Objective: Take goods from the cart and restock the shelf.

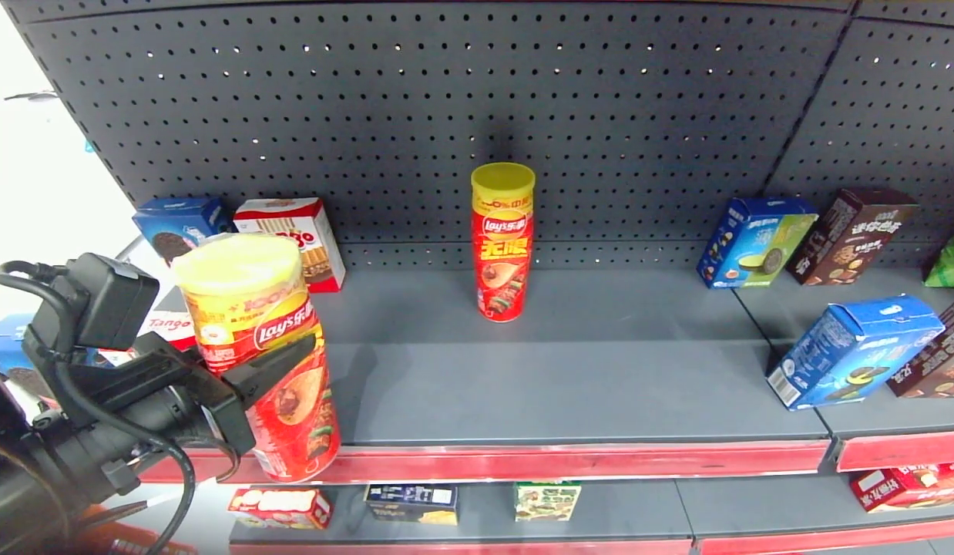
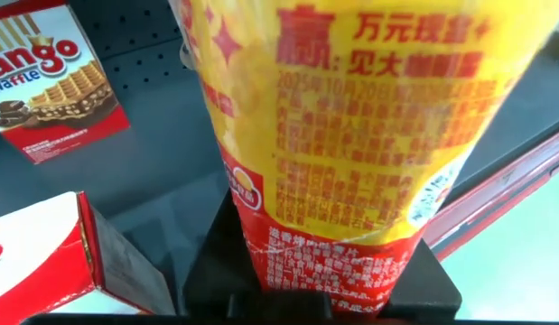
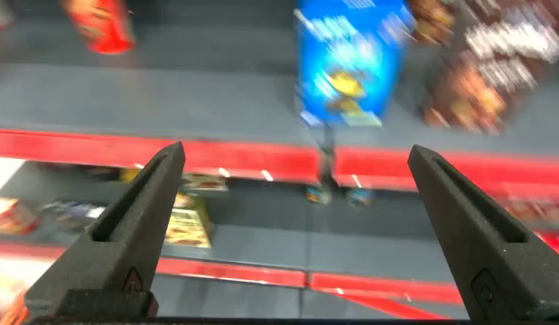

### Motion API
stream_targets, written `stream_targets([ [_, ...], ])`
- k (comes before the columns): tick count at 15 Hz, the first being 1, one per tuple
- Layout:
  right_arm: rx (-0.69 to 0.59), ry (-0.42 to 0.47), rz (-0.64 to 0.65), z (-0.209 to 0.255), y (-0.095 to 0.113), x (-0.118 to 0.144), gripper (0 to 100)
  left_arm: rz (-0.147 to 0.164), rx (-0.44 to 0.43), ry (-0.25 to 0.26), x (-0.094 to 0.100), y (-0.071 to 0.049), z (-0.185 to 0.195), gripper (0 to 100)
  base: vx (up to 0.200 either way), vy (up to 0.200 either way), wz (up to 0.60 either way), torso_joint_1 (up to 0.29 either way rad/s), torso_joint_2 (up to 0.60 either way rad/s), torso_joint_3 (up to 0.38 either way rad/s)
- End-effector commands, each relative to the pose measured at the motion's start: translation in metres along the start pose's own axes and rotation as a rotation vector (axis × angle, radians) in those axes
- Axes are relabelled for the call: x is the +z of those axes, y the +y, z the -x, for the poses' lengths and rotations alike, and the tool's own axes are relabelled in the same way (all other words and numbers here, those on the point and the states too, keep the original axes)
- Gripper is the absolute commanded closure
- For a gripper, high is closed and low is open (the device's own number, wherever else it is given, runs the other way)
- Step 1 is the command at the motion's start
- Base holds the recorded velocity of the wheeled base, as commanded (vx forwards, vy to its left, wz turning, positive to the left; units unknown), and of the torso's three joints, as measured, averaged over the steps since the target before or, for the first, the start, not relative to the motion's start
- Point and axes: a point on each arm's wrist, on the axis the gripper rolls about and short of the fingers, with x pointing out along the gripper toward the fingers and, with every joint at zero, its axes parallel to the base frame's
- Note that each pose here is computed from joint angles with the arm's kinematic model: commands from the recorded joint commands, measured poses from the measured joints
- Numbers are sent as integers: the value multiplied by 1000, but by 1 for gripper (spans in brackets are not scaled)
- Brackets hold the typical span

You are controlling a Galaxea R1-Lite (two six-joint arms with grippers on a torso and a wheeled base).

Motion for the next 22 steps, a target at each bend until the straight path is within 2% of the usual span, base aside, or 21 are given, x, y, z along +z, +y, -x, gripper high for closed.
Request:
stream_targets([
  [1,146,124,37,-35,-2,31,0,0,-2,-3,0,0,1,100,0,0,0,0,0,0],
  [3,237,176,126,-51,0,34,0,-2,-8,-9,2,-1,0,100,0,0,0,0,0,0],
  [4,267,193,128,-60,2,40,0,-2,-12,-11,3,-2,-1,100,0,0,0,0,0,0],
  [7,383,185,135,-95,11,76,0,-5,-55,-48,14,-9,-9,100,0,0,0,0,0,0],
  [9,459,186,145,-124,24,90,0,-5,-72,-46,14,-12,-12,100,0,0,0,0,0,0],
  [11,488,164,179,-152,38,100,0,-5,-73,-51,15,-12,-13,100,0,0,0,0,0,0],
  [14,485,179,198,-190,49,111,0,-3,-72,-48,14,-12,-12,100,0,0,0,0,0,0],
  [17,518,202,183,-222,61,114,0,-4,-72,-52,16,-12,-13,100,0,0,0,0,0,0],
  [20,557,244,173,-254,67,107,0,-4,-70,-51,15,-11,-13,100,0,0,0,0,0,0],
  [22,583,217,167,-280,68,104,0,-2,-69,-42,13,-11,-13,100,0,0,0,0,0,0],
])
